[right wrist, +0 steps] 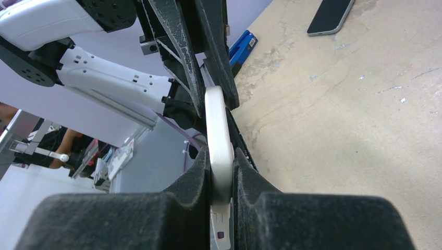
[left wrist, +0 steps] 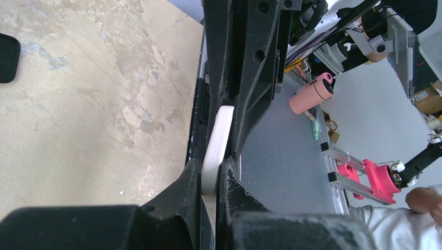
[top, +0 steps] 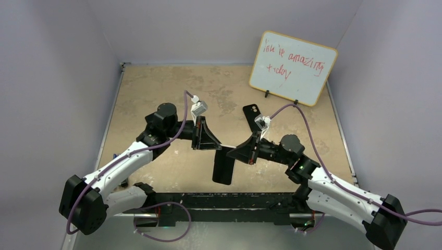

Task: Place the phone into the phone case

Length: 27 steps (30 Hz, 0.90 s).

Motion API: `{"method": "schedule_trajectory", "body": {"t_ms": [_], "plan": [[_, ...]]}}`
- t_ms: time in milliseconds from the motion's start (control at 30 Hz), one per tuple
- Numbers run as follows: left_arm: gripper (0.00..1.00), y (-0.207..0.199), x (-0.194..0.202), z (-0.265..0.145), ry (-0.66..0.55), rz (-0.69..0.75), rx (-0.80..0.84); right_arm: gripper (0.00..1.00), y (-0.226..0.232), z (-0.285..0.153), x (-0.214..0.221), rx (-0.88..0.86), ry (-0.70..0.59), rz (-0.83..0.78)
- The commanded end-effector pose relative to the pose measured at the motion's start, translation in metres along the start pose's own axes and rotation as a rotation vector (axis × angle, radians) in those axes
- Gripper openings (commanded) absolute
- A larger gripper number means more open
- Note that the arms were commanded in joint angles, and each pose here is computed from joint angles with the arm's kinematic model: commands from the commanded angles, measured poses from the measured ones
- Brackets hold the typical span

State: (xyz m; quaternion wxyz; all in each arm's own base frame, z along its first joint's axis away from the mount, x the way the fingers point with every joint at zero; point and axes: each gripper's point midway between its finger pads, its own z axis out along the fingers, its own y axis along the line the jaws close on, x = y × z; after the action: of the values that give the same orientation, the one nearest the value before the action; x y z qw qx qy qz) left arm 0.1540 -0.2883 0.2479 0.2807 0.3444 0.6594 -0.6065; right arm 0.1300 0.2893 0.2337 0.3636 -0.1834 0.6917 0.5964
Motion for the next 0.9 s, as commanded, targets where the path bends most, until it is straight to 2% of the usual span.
{"method": "schedule_trajectory", "body": {"t_ms": [0,200,233,333,500,633,867], "plan": [[0.00,0.001,-0.013,0.001,-0.022,0.056,-0.018,0.00,0.018,0.003,-0.027,-0.049,-0.091,-0.014],[0.02,0.012,-0.018,-0.002,-0.004,0.062,-0.114,0.00,-0.002,0.007,-0.027,0.043,-0.112,0.029],[0.10,0.011,-0.018,-0.002,0.003,0.052,-0.118,0.00,-0.002,0.007,-0.028,0.045,-0.117,0.032],[0.42,0.008,-0.018,-0.004,0.004,0.048,-0.113,0.00,-0.002,0.005,-0.036,0.057,-0.155,0.031],[0.64,0.006,-0.013,-0.008,-0.007,0.050,-0.132,0.00,-0.001,-0.002,-0.047,0.076,-0.221,0.028],[0.70,0.006,-0.005,-0.009,-0.001,0.031,-0.131,0.00,0.007,-0.006,-0.056,0.053,-0.266,0.027],[0.70,-0.003,0.001,-0.005,-0.004,0.005,-0.032,0.00,0.020,-0.009,-0.065,-0.003,-0.303,0.031]]}}
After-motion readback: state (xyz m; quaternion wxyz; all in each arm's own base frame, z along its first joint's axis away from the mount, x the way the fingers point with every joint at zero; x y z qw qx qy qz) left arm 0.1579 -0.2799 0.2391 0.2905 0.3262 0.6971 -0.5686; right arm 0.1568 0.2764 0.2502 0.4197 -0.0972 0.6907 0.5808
